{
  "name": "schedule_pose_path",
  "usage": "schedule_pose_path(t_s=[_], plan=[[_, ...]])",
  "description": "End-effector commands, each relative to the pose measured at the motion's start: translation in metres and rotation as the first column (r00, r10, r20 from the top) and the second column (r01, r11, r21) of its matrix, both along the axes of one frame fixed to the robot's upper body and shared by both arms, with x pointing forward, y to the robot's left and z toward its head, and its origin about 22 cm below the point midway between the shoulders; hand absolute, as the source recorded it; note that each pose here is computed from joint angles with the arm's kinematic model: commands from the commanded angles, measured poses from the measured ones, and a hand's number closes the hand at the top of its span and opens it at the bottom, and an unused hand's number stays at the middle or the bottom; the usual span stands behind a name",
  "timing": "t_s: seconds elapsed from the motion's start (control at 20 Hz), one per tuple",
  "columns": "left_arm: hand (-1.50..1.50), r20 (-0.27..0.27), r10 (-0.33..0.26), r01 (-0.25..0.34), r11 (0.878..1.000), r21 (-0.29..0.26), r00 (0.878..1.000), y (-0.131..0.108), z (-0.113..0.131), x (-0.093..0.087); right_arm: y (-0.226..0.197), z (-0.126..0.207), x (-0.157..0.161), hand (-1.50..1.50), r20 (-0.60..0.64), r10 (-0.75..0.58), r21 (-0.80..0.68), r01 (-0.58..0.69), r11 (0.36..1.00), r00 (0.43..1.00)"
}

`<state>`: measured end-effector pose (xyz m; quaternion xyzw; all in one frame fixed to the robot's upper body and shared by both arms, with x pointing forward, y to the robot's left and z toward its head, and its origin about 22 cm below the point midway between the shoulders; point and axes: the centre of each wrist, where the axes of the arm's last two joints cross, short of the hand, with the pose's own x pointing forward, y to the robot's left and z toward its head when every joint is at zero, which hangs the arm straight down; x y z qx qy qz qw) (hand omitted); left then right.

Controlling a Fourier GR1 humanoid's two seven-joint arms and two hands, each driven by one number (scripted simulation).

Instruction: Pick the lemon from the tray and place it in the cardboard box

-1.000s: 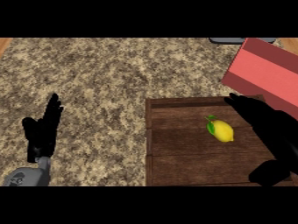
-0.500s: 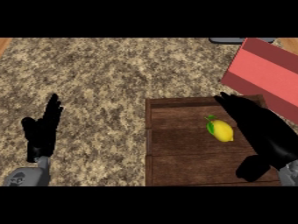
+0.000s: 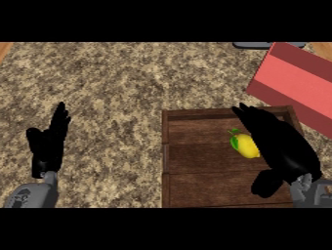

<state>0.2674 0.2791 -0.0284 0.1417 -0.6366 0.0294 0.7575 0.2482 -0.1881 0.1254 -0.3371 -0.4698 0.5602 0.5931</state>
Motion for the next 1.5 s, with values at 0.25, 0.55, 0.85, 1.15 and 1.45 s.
schedule_pose_path(t_s=[0.25,0.55,0.85,1.15,1.45], plan=[[0.00,-0.004,-0.007,0.007,1.000,-0.006,1.000,-0.010,0.007,-0.010,-0.001,-0.027,-0.002,-1.50,-0.029,-0.047,-0.063,0.045,0.997,0.998],[0.00,-0.001,0.007,-0.007,1.000,0.003,1.000,-0.009,-0.008,0.002,0.000,-0.026,0.004,-1.50,-0.040,-0.037,-0.113,0.032,0.993,0.999],[0.00,0.007,-0.006,0.006,1.000,-0.013,1.000,-0.002,-0.005,-0.004,-0.003,-0.047,0.020,-1.50,-0.043,-0.044,-0.096,0.040,0.995,0.998],[0.00,-0.008,-0.009,0.009,1.000,0.001,1.000,-0.018,0.001,-0.002,-0.003,-0.060,0.044,-1.50,-0.054,-0.038,-0.113,0.032,0.993,0.998],[0.00,-0.001,-0.014,0.014,1.000,0.004,1.000,0.008,-0.002,-0.011,0.004,-0.077,0.051,-1.50,-0.041,-0.041,-0.094,0.037,0.995,0.998]])
